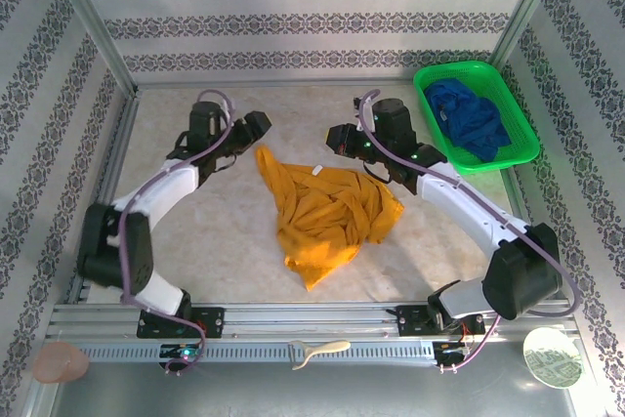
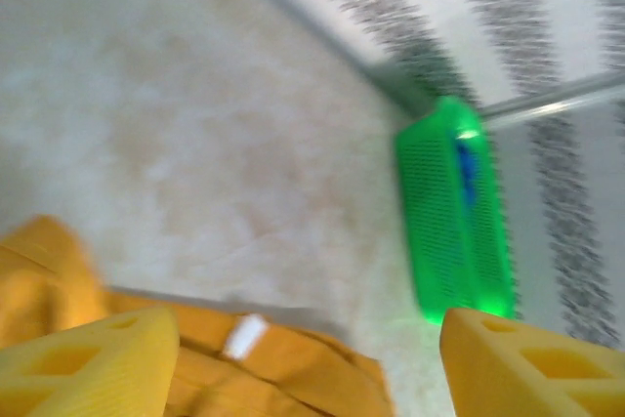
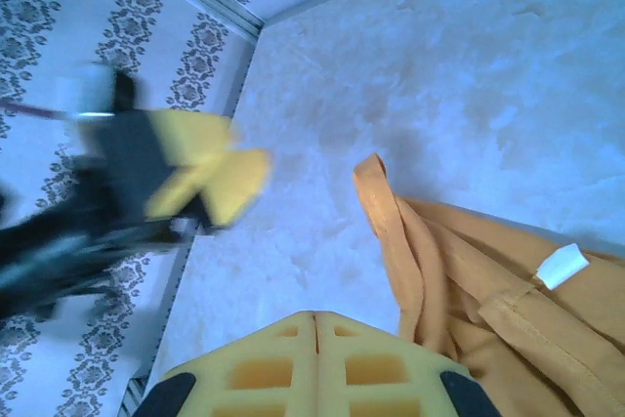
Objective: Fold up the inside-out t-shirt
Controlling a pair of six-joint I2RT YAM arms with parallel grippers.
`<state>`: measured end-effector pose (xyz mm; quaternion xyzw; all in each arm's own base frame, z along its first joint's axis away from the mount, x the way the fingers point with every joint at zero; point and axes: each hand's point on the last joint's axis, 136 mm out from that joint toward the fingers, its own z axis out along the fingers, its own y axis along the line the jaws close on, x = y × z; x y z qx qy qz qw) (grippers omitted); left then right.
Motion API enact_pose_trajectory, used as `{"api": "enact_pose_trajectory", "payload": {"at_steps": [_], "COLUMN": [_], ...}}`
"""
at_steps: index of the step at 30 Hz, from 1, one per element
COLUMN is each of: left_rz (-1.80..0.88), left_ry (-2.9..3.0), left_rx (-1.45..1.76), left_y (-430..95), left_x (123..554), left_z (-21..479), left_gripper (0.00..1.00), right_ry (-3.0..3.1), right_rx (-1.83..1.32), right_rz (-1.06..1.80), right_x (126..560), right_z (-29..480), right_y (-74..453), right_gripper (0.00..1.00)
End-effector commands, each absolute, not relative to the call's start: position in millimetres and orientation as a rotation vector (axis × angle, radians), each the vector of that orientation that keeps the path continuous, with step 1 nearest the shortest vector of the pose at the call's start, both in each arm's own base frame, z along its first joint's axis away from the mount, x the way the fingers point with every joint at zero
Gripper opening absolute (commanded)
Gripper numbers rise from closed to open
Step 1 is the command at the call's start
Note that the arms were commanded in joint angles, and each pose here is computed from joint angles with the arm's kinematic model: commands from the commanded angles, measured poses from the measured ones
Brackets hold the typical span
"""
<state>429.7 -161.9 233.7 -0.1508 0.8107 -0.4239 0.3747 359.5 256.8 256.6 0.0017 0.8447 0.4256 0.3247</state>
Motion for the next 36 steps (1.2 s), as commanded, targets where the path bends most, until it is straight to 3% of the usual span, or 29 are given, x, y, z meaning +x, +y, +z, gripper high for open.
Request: {"api": "enact_pose_trajectory", "payload": {"at_steps": [1,5,10,12,14,17,20,26,32,34,36], "left_rz": [-1.104,-1.04,-0.914,-0.884,-0.883,-0.777,-0.692,-0.376,-0.098,-0.036,0.0], "left_ry": [2.088,2.207,2.43,2.495,2.539,2.593,2.614,2.56,2.581,2.589,2.596], "left_rx": [-0.258,-0.156,-0.123,-0.087,0.005,0.23,0.386,0.601,0.645,0.635,0.634], "left_y": [-183.1,-200.9,-194.9,-193.3,-201.1,-224.5,-255.5,-295.8,-304.3,-304.3,-306.3], "left_x": [398.1,378.4,343.0,325.2,307.7,281.1,263.9,262.1,284.1,291.5,298.3], "left_z": [259.8,244.3,183.7,164.6,153.0,136.5,118.3,91.9,57.4,47.7,41.5], "left_gripper": [0.75,0.76,0.76,0.76,0.76,0.77,0.77,0.78,0.77,0.68,0.43], "right_ry": [2.178,2.229,2.393,2.457,2.515,2.556,2.592,2.622,2.588,2.582,2.584], "right_rx": [-0.018,-0.011,0.004,-0.008,0.01,0.089,0.152,0.194,0.293,0.327,0.355], "right_rz": [1.078,1.028,0.914,0.883,0.846,0.745,0.669,0.608,0.614,0.619,0.623], "right_x": [372.3,370.6,337.0,318.7,303.4,292.0,285.1,278.5,276.8,275.5,273.6], "right_z": [272.1,261.9,197.8,166.8,138.7,105.9,83.9,64.5,59.7,56.5,51.1], "right_y": [254.0,249.3,242.9,245.3,241.8,224.9,212.2,198.3,178.8,173.2,168.6], "right_gripper": [0.0,0.0,0.01,0.23,0.38,0.52,0.58,0.54,0.49,0.47,0.44]}}
